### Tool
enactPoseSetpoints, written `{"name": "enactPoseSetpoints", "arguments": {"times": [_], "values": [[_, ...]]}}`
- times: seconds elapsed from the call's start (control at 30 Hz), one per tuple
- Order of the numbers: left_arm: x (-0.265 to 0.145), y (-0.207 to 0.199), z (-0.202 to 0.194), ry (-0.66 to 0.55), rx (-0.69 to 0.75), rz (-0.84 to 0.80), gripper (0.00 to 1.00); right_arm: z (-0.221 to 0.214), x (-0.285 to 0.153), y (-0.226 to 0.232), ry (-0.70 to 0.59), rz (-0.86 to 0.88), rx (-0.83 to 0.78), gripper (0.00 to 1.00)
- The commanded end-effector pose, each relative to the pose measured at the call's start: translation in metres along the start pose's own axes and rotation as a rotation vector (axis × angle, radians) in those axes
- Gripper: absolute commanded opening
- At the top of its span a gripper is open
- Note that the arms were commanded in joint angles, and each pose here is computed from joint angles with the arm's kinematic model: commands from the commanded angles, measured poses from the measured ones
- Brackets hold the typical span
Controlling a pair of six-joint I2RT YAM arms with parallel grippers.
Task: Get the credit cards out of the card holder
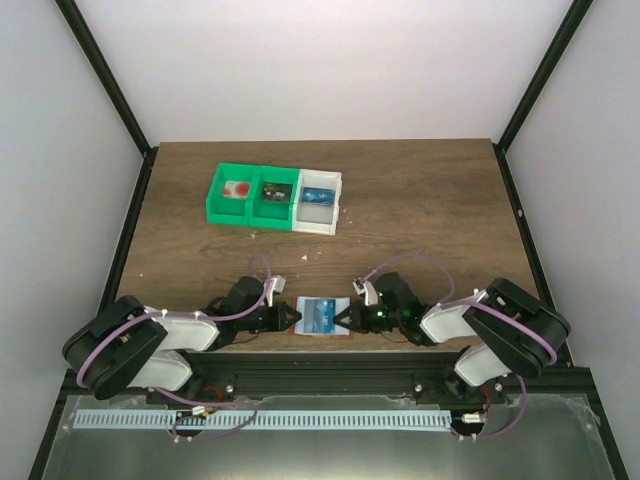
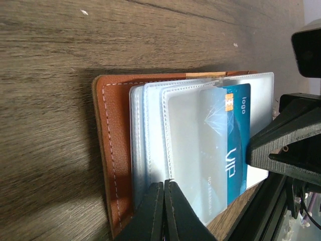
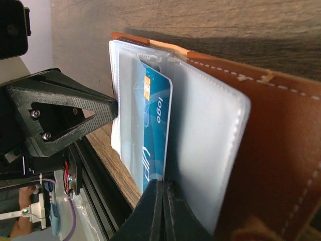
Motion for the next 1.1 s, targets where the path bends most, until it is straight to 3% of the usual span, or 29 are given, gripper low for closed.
{"name": "enactPoseSetpoints", "arguments": {"times": [0.0,0.33,0.53,0.73,1.07], "values": [[-0.002,0.019,-0.014,0.053,-0.047,0.122,0.04,0.002,-0.008,-0.003,-0.039,-0.031,-0.027,0.0],[-0.009,0.011,-0.001,-0.001,-0.028,0.136,0.07,0.009,-0.022,0.001,-0.113,-0.12,-0.066,0.01],[-0.016,-0.01,0.016,-0.043,0.01,0.068,0.27,0.009,-0.026,0.012,-0.093,-0.085,-0.12,0.01],[-0.044,-0.046,0.042,-0.118,0.162,0.019,0.46,0.008,-0.033,0.022,-0.104,-0.043,-0.189,0.01],[-0.076,-0.096,0.052,-0.096,0.302,-0.19,0.53,0.005,-0.044,0.054,-0.048,0.041,-0.308,0.01]]}}
Point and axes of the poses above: each gripper's point midway between its finger pads, its own x axis out along the fingers, its own y axis along the line the jaws close on, z = x × y, the point moved 7 cm from there along -x, back along the fingers, and after that the axes turned 9 degrees about x, right-handed, at the moved point
